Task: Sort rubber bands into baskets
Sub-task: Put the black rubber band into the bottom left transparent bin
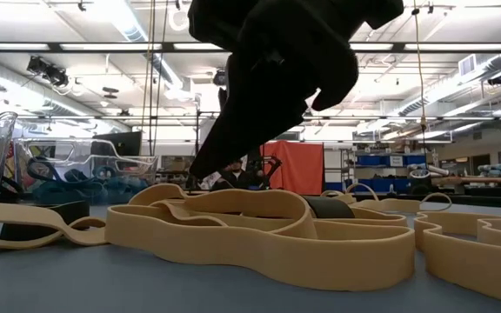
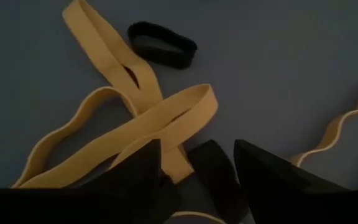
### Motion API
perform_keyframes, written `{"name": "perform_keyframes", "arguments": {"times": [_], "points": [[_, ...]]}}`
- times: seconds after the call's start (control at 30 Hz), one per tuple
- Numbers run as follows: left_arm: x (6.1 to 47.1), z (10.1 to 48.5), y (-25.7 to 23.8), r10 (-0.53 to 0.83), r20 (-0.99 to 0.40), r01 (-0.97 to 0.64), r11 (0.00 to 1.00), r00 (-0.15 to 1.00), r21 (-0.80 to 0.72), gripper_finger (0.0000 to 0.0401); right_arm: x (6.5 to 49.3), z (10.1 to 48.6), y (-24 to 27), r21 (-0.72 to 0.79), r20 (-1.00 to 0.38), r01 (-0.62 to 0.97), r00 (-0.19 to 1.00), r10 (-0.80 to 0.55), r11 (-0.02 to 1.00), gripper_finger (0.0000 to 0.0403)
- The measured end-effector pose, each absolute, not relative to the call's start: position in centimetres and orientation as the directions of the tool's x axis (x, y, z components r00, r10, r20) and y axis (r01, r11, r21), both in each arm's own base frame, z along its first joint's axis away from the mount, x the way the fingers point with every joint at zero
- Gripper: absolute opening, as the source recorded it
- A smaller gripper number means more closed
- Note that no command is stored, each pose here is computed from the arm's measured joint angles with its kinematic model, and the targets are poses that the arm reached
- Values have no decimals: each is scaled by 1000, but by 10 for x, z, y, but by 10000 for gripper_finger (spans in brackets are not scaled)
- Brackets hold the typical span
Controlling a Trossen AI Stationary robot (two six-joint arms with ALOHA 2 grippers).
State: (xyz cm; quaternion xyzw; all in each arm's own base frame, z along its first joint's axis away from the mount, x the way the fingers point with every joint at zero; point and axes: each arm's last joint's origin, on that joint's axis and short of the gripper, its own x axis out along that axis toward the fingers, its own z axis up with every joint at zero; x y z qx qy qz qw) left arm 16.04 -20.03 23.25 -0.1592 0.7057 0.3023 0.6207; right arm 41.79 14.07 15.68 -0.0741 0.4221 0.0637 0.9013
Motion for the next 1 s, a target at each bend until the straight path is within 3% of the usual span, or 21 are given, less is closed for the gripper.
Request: {"name": "perform_keyframes", "arguments": {"times": [0.27,0.43,0.57,0.73,0.87,1.0], "points": [[153,234,-198,202,-956,-623,726,-212,291,161,428,165,145,-7,-682,-259,707,185,966,211],[138,235,-206,237,-947,-640,698,-216,321,219,424,159,138,-103,-731,-181,681,49,978,210],[128,237,-207,303,-930,-637,679,-208,364,228,422,154,126,-137,-778,-161,628,-6,977,208],[132,249,-199,358,-934,-594,755,19,277,208,419,148,111,-117,-819,-47,569,-70,992,210],[133,265,-184,381,-891,-561,806,246,190,187,420,149,111,-52,-824,-14,566,-35,999,210],[131,275,-175,348,-846,-520,848,404,101,178,419,149,112,1,-831,16,556,-8,1000,208]]}}
